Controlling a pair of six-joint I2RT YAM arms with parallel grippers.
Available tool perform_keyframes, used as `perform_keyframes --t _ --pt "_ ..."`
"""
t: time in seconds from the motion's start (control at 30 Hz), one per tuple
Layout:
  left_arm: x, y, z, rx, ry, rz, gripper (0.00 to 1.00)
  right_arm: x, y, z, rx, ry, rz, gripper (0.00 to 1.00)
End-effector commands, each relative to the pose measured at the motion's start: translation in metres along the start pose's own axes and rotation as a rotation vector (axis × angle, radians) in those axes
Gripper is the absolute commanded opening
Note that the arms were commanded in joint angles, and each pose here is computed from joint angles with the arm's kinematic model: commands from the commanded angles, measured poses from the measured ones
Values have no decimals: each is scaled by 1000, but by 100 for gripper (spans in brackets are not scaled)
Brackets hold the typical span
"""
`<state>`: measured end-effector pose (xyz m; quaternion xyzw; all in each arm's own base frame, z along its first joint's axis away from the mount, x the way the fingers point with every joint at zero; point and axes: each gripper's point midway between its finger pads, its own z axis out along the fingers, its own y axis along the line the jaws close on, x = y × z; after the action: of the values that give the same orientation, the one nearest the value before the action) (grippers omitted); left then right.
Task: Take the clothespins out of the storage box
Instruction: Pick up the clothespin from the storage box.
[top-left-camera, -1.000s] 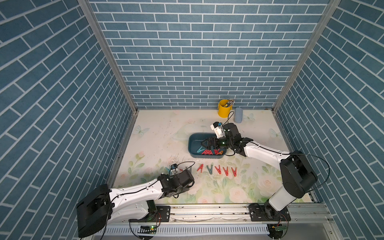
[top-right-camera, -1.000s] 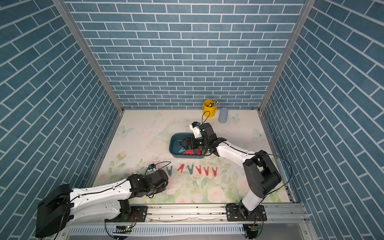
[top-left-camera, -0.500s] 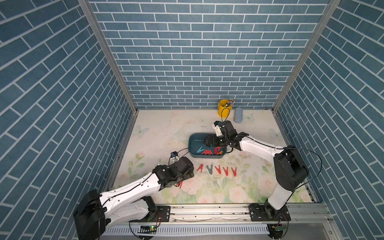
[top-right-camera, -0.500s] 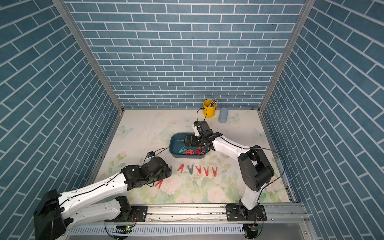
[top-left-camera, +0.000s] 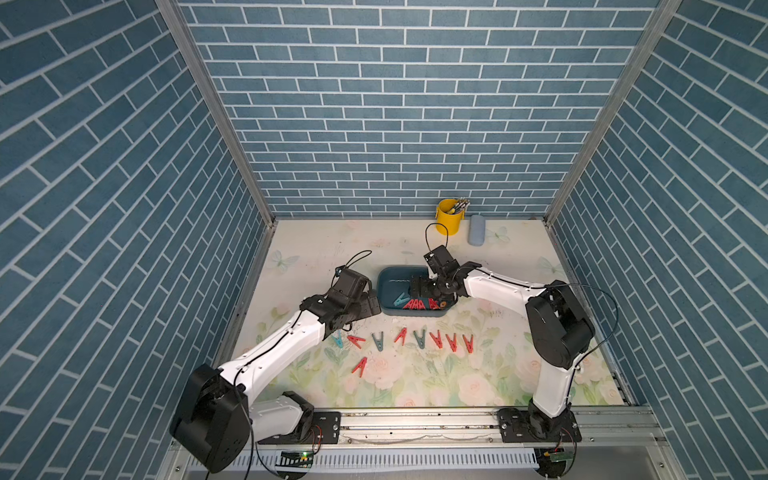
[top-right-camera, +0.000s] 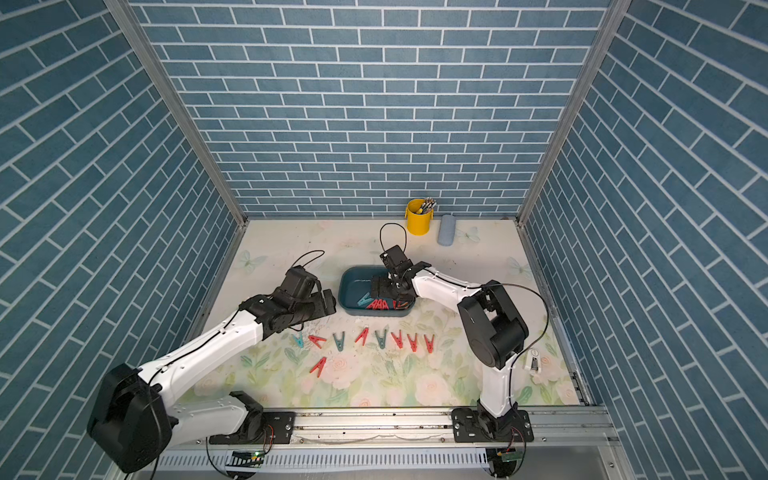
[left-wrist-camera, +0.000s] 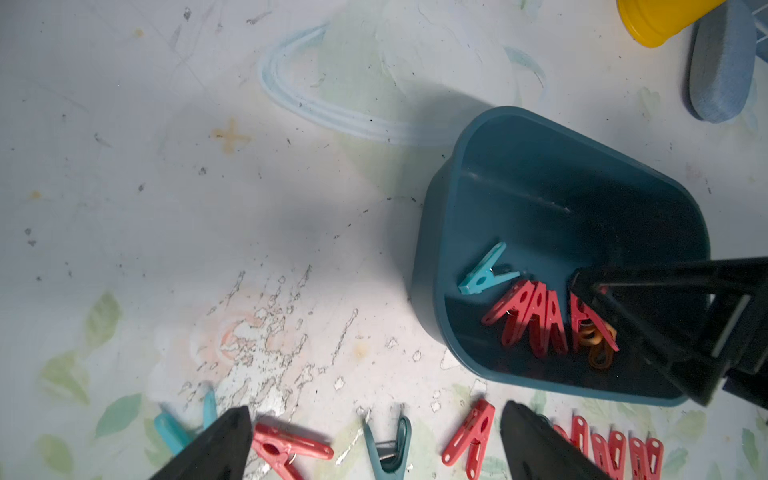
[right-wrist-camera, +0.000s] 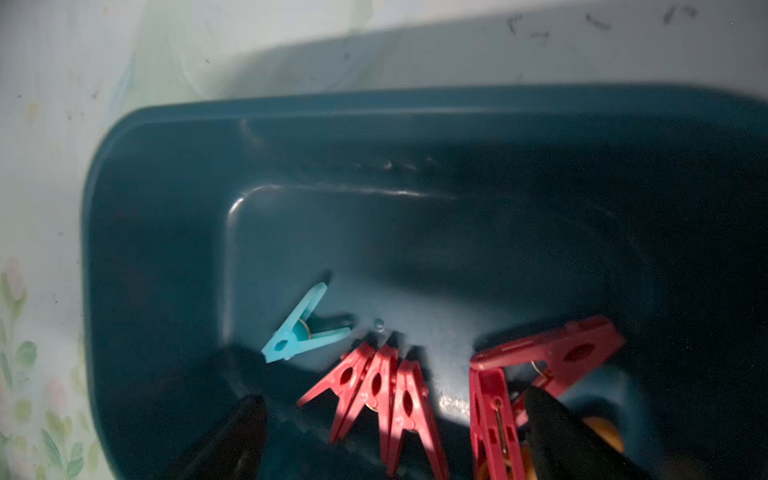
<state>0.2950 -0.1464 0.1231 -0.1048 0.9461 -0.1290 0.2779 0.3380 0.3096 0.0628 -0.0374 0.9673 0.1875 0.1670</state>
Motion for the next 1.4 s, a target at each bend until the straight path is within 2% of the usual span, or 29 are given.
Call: perform_keyframes --t 0.0,0.4,0.9,1.13,1.37 --pt "-19 -10 0 47 -19 71 100 0 -7 0 70 -8 74 99" --pt "-48 -15 11 93 -32 99 99 1 -4 -9 114 -28 116 99" --pt "-45 -15 12 100 -7 122 100 -2 -1 24 111 -4 111 99" --pt "-42 -11 11 95 -4 113 100 -30 20 29 50 -79 10 99" --pt "-42 -13 12 103 -4 113 100 -64 45 9 -4 -180 -70 99"
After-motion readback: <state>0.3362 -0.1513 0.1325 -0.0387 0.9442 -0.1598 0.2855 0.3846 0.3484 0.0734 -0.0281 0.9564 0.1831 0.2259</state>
